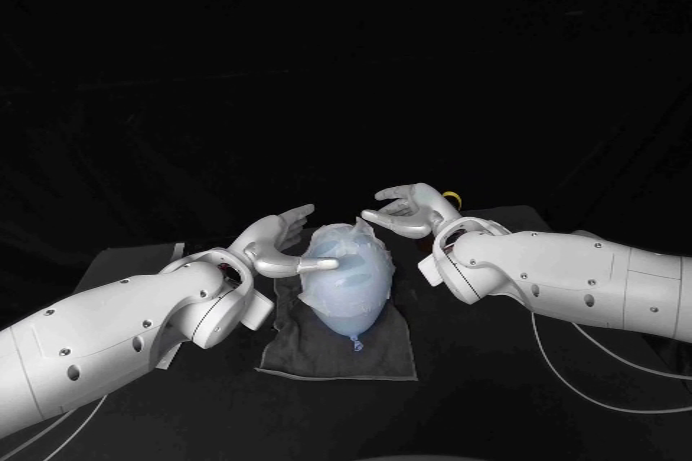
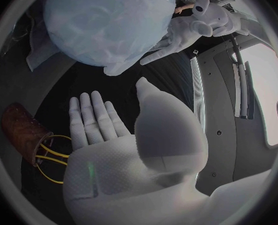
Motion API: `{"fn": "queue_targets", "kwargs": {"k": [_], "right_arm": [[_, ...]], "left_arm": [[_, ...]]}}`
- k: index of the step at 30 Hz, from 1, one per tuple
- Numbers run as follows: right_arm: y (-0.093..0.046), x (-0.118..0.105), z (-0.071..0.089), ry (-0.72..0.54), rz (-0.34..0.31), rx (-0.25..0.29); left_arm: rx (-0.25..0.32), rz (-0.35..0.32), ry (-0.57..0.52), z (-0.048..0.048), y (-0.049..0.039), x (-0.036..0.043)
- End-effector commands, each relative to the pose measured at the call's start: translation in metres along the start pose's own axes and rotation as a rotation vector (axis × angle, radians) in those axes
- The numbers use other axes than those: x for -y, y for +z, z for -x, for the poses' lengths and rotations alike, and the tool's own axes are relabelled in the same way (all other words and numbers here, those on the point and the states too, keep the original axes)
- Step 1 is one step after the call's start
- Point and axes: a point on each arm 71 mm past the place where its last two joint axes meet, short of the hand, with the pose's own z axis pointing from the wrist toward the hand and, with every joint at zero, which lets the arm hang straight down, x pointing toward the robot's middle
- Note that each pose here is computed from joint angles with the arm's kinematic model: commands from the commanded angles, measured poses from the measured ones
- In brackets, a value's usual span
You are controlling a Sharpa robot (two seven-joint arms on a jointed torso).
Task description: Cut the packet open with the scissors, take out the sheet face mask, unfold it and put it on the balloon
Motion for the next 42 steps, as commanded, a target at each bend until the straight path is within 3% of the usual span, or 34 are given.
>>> {"fn": "queue_targets", "kwargs": {"k": [1,9,17,31,42], "right_arm": [[0.005,0.003,-0.005,0.01,-0.086,-0.066],[0.016,-0.005,-0.01,-0.002,-0.107,-0.096],[0.019,-0.006,-0.014,-0.034,-0.117,-0.125],[0.021,-0.004,-0.013,-0.073,-0.125,-0.112],[0.022,0.0,-0.013,-0.088,-0.133,-0.101]], "left_arm": [[-0.008,0.027,0.025,-0.0043,0.0046,0.0009],[-0.012,0.068,0.046,-0.0125,0.013,0.0001],[-0.05,0.106,0.102,-0.0184,0.016,-0.0024],[-0.137,0.168,0.15,-0.0248,0.0159,-0.0085],[-0.167,0.19,0.186,-0.0264,0.0157,-0.0111]]}}
